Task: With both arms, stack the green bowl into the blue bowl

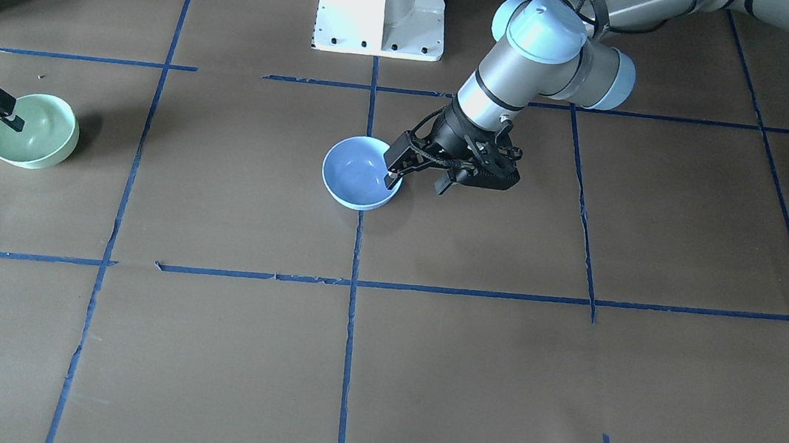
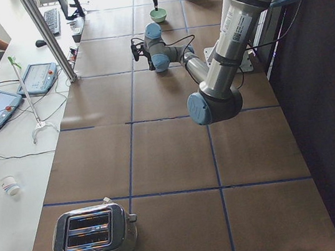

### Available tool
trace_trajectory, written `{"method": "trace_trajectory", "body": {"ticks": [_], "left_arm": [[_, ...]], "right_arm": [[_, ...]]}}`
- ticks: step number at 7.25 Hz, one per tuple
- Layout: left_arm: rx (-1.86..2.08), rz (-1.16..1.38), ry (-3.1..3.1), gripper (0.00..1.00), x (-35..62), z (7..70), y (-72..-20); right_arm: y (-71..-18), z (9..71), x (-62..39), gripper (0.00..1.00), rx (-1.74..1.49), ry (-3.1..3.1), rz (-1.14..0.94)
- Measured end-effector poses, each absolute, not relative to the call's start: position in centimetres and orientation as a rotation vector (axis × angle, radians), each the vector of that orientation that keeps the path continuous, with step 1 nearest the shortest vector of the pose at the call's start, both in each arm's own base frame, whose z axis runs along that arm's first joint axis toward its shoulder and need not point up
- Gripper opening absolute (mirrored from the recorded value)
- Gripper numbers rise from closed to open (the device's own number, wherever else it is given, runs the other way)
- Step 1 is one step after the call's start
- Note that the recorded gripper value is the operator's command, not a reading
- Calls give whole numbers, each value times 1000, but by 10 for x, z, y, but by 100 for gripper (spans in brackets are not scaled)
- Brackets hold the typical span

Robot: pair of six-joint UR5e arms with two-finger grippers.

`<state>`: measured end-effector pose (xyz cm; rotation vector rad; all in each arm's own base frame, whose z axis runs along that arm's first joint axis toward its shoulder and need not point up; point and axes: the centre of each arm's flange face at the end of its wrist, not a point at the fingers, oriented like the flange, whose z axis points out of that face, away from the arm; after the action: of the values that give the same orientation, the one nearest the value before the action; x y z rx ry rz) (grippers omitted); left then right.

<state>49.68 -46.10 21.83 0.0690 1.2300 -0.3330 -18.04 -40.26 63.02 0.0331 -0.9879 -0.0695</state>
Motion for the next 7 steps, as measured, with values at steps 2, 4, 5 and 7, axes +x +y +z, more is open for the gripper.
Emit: {"method": "trace_trajectory", "body": {"ticks": [2,4,5,7], "left_arm": [[77,-343,1230,100,491,218,-467],[96,-359,1238,100,479,215,-478],[119,-380,1250,100,463,210,-490],[178,-437,1278,100,415,198,-520]], "right_arm": [[-399,638,-190,0,32,-964,-75],[-399,634,-191,0,41,-967,-78],[-398,624,-191,0,50,-980,-78],[-393,535,-228,0,46,-1098,-56]]}}
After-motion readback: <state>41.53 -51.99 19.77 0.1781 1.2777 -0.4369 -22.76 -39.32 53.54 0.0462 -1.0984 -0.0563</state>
